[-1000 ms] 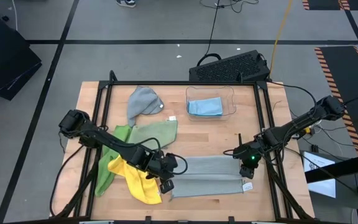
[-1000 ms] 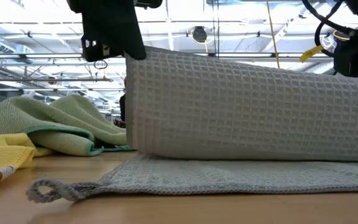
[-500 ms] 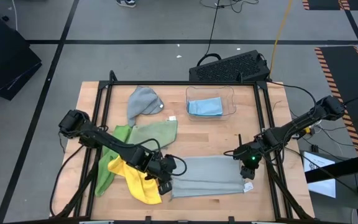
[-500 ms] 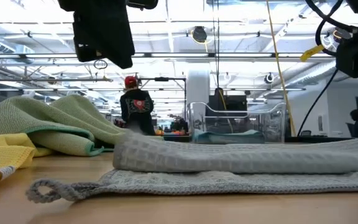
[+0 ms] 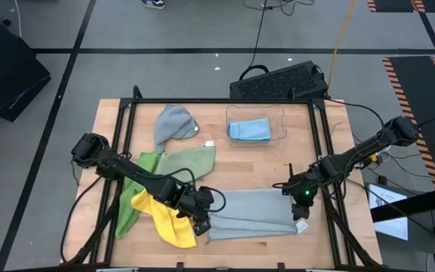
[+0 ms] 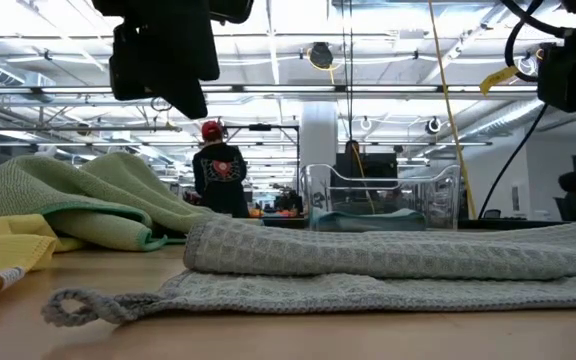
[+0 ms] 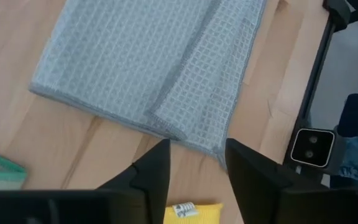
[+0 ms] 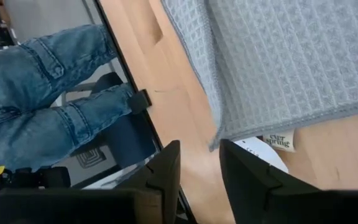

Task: Fold microfiber towels
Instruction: Fold the light gray towel

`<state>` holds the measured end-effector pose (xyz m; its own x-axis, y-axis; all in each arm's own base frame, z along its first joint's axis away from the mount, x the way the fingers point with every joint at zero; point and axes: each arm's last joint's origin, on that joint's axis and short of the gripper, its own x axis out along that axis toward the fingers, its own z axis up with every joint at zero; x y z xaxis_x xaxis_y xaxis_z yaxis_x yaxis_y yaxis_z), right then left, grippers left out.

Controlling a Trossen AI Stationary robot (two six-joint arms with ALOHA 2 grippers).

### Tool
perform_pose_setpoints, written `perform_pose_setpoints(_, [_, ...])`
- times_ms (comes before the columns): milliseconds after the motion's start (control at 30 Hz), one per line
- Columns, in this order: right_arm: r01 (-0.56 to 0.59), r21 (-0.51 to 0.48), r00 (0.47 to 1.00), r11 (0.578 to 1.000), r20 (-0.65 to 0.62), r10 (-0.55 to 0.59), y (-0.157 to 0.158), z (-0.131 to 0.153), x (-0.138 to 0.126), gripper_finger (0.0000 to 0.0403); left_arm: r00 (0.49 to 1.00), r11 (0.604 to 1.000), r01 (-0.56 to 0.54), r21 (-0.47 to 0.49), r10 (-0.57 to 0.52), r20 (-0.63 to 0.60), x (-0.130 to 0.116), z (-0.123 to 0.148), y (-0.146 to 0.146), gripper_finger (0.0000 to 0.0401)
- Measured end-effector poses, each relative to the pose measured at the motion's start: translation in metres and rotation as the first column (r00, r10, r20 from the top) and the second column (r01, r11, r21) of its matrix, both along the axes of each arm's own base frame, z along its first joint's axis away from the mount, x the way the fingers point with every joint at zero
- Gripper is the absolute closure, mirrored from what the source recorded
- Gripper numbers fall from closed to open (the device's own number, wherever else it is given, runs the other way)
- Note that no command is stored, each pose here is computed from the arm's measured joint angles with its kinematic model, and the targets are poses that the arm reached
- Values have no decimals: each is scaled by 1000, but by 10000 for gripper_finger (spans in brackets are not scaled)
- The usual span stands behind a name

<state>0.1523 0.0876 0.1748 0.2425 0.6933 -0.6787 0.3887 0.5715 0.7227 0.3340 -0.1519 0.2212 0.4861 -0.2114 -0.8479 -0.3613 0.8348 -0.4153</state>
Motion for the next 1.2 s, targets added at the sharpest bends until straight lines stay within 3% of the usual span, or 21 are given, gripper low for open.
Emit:
perform_pose_setpoints(200, [10,-12,1000,1000,6,-10,0,0,0,313,997,994,-79,73,80,-15,0,-2,10,287])
perform_pose_setpoints(300, [32,-33,999,999,26,-31,-1,0,2,318,999,995,-44,90,42,22,4,-1,13,292])
perform_pose_setpoints(433, [21,-52,998,998,68,-18,4,1,1,316,991,994,44,105,-56,119,11,2,10,262])
perform_pose_setpoints(667, [-63,-137,988,989,130,81,21,0,-9,281,997,997,-13,78,7,83,9,-15,15,186])
perform_pose_setpoints(833, [-92,-164,969,982,212,127,35,3,-16,260,998,998,-7,60,3,67,7,-18,12,179])
perform_pose_setpoints(1200, [-99,-293,935,951,299,190,50,2,-31,270,1000,999,-13,34,12,29,4,-19,12,178])
